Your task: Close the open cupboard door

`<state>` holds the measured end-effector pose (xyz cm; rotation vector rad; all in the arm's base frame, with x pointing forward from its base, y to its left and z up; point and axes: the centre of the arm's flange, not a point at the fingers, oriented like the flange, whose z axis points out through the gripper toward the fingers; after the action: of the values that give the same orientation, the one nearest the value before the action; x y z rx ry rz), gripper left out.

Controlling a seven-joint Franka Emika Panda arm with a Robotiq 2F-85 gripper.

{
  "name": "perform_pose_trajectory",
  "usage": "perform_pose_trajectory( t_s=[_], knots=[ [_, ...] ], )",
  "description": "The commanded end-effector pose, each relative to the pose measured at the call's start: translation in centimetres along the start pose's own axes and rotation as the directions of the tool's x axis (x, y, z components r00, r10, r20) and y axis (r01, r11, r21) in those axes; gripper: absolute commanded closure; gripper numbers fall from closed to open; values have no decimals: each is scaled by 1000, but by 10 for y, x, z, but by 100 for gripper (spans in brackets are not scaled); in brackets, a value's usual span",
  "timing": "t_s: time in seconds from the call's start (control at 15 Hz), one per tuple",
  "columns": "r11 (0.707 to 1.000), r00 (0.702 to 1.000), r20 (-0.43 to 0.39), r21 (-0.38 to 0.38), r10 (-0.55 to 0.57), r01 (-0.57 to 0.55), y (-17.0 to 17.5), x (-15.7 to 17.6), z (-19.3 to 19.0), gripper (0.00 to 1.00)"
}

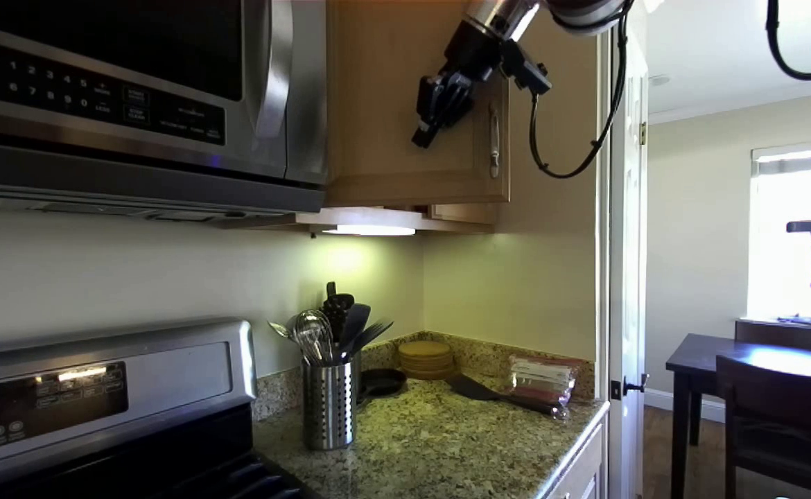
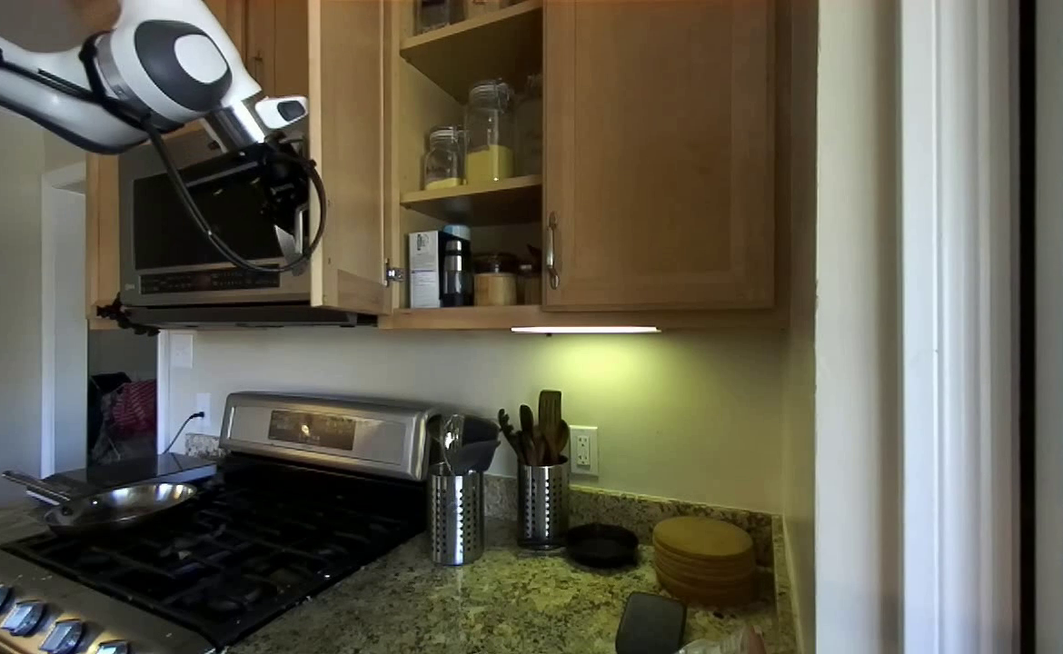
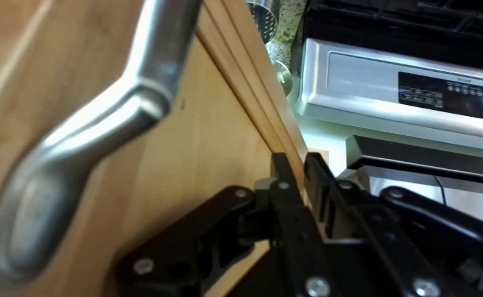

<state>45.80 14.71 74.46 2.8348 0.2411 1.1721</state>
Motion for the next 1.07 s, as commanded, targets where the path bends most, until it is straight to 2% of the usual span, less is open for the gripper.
perform_pose_trajectory(
  t_s=[0.0, 0.2, 0.47, 0.67, 0.8, 0.93, 1.0],
  knots=[
    [997, 999, -31, -79, 14, -16, 18, -8, 17, 99],
    [988, 999, -24, -153, 22, -26, 33, -10, 30, 98],
    [961, 998, -14, -271, 63, -64, 57, -11, 48, 96],
    [941, 996, -11, -327, 90, -88, 68, -11, 59, 96],
    [937, 995, -4, -337, 101, -96, 69, -10, 54, 96],
    [948, 995, 26, -306, 99, -86, 63, -16, 50, 96],
    [954, 994, 45, -288, 102, -85, 60, -19, 48, 86]
  ],
)
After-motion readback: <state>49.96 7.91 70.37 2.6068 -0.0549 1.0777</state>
